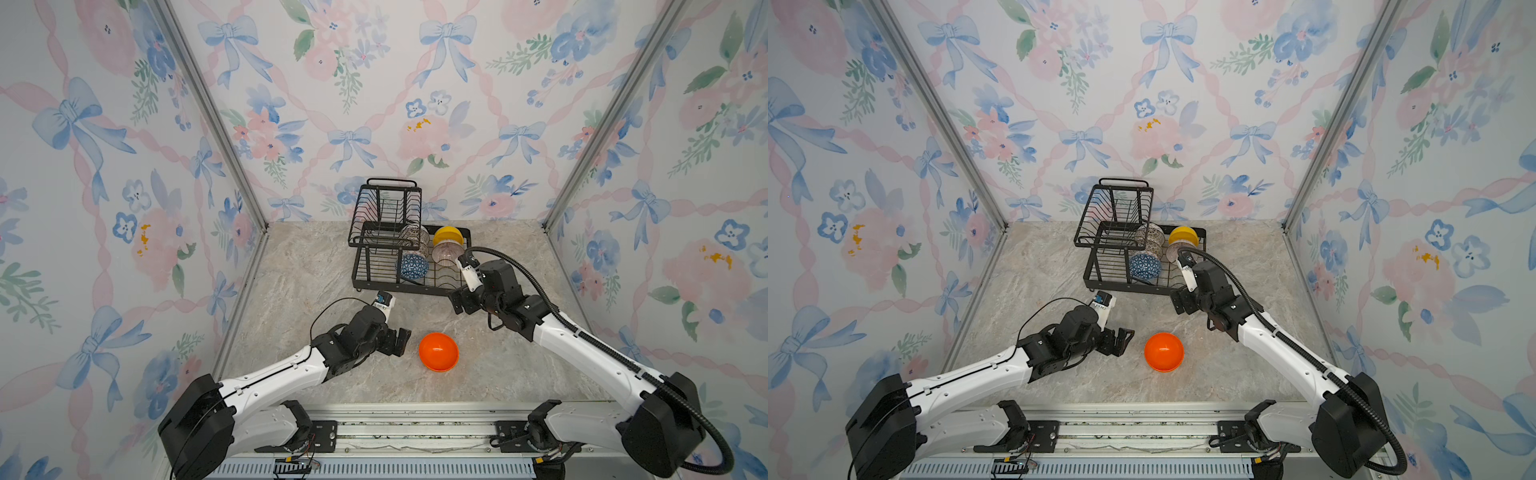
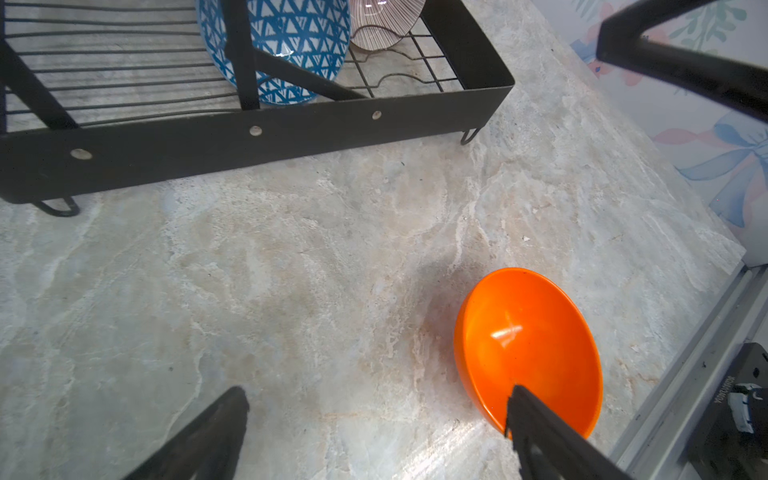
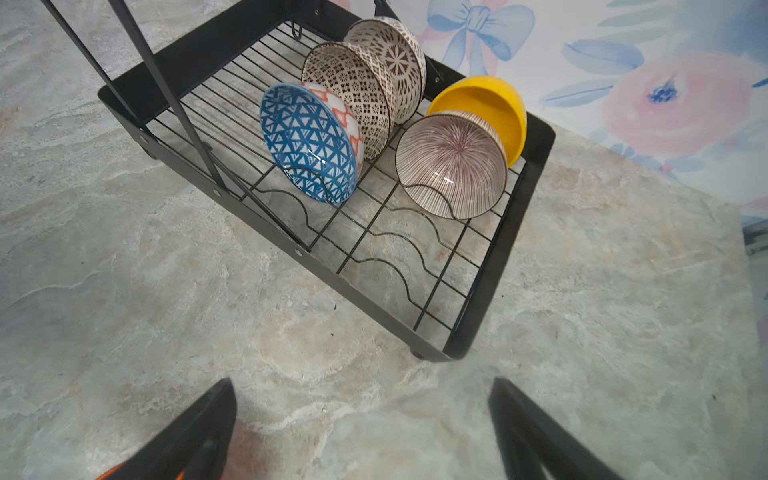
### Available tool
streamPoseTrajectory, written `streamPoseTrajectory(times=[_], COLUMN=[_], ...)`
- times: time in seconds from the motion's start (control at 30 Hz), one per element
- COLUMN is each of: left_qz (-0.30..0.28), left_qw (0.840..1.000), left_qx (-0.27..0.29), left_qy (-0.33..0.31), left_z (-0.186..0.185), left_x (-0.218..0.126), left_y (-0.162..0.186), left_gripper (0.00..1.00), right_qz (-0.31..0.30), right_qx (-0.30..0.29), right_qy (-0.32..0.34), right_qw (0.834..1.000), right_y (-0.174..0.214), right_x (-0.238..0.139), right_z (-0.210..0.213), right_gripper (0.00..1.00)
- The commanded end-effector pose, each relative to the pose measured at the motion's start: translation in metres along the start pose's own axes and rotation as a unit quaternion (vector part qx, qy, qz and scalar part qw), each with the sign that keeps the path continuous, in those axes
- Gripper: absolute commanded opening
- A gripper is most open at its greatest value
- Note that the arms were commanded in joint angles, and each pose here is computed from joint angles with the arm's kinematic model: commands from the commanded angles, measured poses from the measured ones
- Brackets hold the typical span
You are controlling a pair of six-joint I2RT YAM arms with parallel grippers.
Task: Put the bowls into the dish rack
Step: 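Grasp the orange bowl's rim with the left gripper while right gripper moves toward it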
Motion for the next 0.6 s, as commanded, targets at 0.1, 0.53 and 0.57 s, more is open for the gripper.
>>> streamPoseTrajectory(times=[0.1,0.53,0.57], left_qz=[0.014,0.087,0.094], left_qw=[1.000,0.995,0.995], left_qx=[-0.004,0.016,0.018], left_qy=[0.025,0.039,0.037], left_z=[-0.018,-0.036,-0.035], left_x=[0.011,0.047,0.050], left_y=[0.002,0.021,0.024], left_gripper=[0.98,0.98,0.98], right_qz=[0.017,0.024,0.026], right_qx=[0.034,0.050,0.051], right_qy=[-0.006,0.000,0.000], right_qw=[0.999,0.998,0.998], right_y=[0.011,0.026,0.027], right_x=[-0.016,-0.020,-0.019], right_z=[0.001,-0.001,-0.001], right_gripper=[0.97,0.97,0.97])
Point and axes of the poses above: each gripper's point midway between its finger pads, its own x axis out along the fingers, its own z axis along the line the jaws close on, y = z × x, the point moved 9 cm from there along -x, back along the fingers, and after that the axes turned 9 degrees about -x, right-handed, at the moved point
